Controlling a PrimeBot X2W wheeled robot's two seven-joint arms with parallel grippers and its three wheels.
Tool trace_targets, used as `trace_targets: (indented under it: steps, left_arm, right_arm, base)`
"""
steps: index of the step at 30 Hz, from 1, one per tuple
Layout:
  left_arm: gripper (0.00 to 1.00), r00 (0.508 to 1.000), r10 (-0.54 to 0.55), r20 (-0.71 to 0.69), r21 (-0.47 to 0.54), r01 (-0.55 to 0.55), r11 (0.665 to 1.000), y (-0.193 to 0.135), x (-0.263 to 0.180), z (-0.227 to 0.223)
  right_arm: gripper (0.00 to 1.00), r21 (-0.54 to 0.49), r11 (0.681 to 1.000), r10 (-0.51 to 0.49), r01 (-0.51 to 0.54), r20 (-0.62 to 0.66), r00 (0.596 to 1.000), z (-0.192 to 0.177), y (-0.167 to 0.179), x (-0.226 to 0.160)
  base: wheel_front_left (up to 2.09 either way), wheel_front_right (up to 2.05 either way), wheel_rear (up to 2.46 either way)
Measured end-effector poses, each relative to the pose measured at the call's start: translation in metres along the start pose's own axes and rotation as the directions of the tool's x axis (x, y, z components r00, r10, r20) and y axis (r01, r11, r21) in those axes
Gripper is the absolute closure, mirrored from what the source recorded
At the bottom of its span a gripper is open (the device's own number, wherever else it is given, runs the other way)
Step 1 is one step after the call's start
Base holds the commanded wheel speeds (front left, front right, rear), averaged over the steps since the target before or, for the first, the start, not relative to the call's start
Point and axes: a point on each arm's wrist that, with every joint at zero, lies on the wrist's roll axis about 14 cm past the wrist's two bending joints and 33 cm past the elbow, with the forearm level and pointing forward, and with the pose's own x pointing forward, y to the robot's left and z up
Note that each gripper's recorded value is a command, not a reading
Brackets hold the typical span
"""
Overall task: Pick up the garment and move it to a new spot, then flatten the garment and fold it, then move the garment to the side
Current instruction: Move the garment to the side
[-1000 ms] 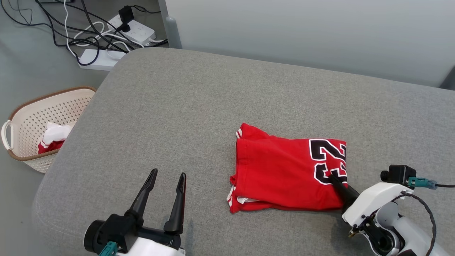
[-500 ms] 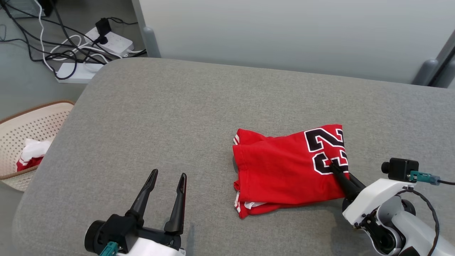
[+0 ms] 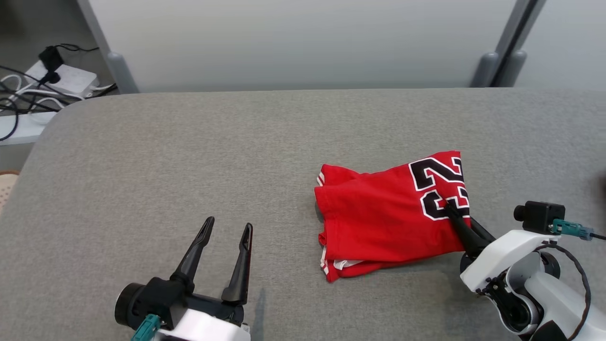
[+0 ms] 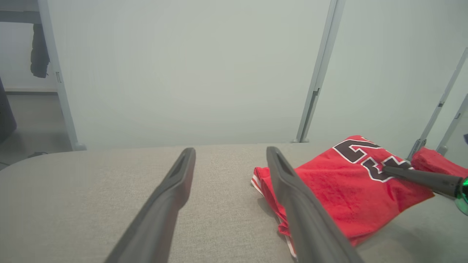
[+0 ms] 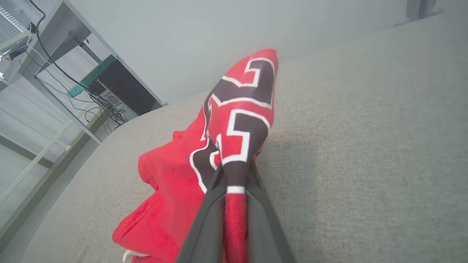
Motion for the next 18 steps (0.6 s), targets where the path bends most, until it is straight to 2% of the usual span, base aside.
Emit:
trace_targets:
  steps: [8, 18]
  left_arm:
    - [0.00, 0.992, -0.122, -0.020, -0.022, 0.121, 0.992, -0.036, 0.023, -0.011]
    - [0.00, 0.967, -0.254, -0.034, -0.047, 0.252, 0.967, -0.077, 0.046, -0.023]
  right_arm:
    - [1.00, 0.009, 0.996, -0.091, 0.090, 0.061, 0.994, 0.013, -0.030, -0.027]
    - [1.00, 0.038, 0.978, -0.208, 0.205, 0.102, 0.973, 0.018, -0.065, -0.061]
  base:
    - [0.00, 0.00, 0.00]
    - [0.00, 0.00, 0.00]
